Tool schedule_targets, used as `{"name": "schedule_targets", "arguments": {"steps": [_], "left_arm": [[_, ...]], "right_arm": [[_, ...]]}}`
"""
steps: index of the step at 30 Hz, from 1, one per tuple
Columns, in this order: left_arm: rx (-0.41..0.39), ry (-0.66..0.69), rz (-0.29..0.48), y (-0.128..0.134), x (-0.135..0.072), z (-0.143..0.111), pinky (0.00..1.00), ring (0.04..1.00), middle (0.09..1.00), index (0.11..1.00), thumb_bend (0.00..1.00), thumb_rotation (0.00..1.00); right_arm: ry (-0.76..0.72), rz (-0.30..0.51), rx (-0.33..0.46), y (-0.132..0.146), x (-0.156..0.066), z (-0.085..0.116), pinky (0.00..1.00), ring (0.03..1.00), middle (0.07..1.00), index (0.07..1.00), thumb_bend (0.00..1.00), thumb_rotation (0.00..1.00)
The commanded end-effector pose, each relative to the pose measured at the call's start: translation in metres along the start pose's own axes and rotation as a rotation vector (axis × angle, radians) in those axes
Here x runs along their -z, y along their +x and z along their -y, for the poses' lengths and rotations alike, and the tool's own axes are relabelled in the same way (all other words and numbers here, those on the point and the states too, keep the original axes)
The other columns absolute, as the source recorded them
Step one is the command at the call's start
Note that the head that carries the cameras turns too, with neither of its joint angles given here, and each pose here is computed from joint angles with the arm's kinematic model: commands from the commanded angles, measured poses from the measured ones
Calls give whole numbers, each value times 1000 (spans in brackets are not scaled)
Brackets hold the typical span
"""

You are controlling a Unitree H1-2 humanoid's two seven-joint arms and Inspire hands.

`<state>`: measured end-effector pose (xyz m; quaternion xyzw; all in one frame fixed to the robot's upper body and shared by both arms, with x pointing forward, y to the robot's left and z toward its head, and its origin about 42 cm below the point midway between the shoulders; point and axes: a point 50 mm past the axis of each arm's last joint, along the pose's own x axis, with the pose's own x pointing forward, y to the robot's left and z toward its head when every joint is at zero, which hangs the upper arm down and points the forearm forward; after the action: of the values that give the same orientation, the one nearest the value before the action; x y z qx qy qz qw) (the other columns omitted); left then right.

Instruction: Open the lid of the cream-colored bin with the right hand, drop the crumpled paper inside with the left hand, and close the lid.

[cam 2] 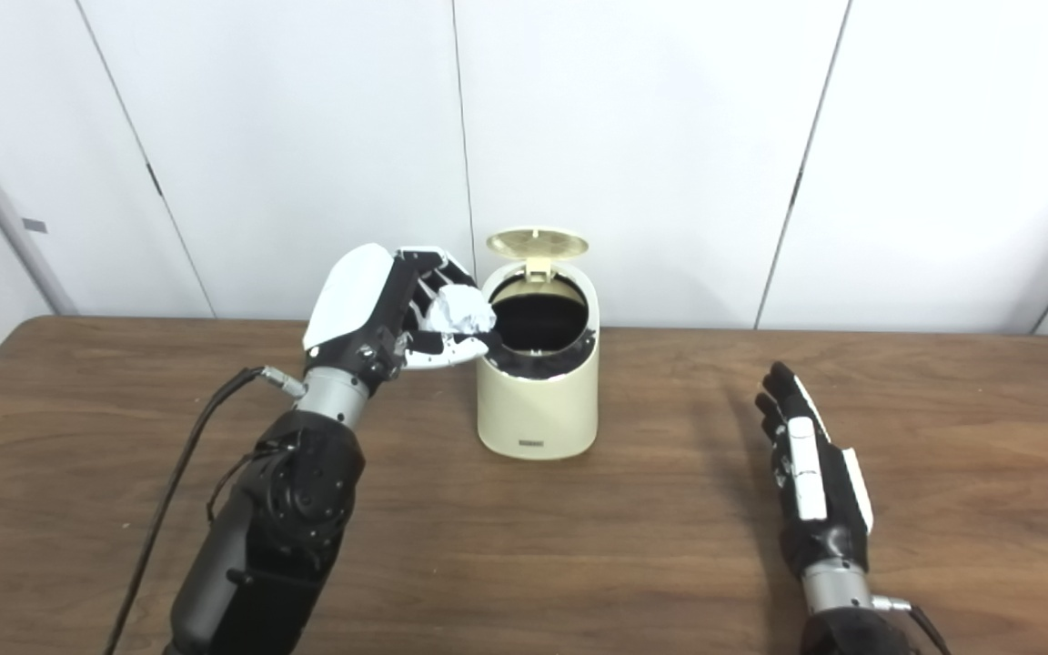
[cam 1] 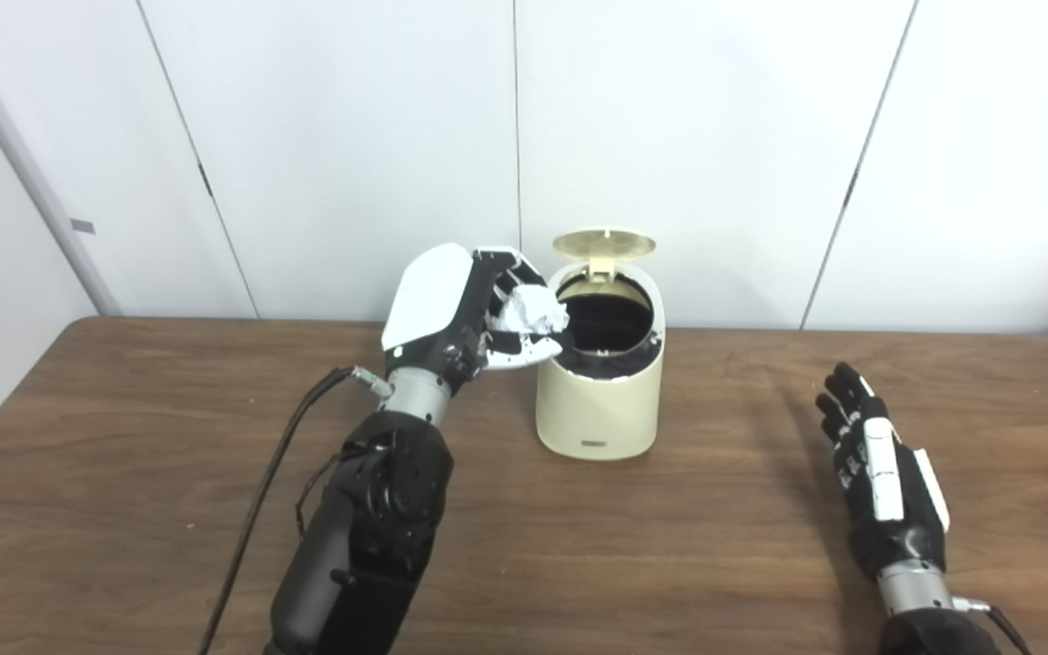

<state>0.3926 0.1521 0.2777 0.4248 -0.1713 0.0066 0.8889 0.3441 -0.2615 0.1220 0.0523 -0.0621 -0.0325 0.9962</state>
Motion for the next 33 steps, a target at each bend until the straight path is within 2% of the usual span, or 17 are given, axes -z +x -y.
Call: {"name": "schedule_targets", "arguments": {"steps": [1, 7, 23, 33], "left_arm": [[-71, -3, 90, 14, -22, -12, 317, 402, 485, 503, 472, 0], [-72, -2, 98, 21, -24, -3, 343, 399, 494, 496, 474, 0], [-69, -9, 124, 37, -38, 11, 312, 404, 505, 504, 471, 0], [-76, -8, 145, 50, -44, 18, 308, 412, 512, 494, 472, 0]], "right_arm": [[29, -71, 11, -22, 26, -5, 993, 944, 944, 920, 433, 890], [27, -70, 9, -23, 25, -7, 993, 940, 936, 918, 421, 877], [22, -77, 13, -24, 26, -10, 981, 936, 934, 924, 439, 867], [22, -73, 4, -23, 27, -13, 979, 931, 934, 925, 405, 874]]}}
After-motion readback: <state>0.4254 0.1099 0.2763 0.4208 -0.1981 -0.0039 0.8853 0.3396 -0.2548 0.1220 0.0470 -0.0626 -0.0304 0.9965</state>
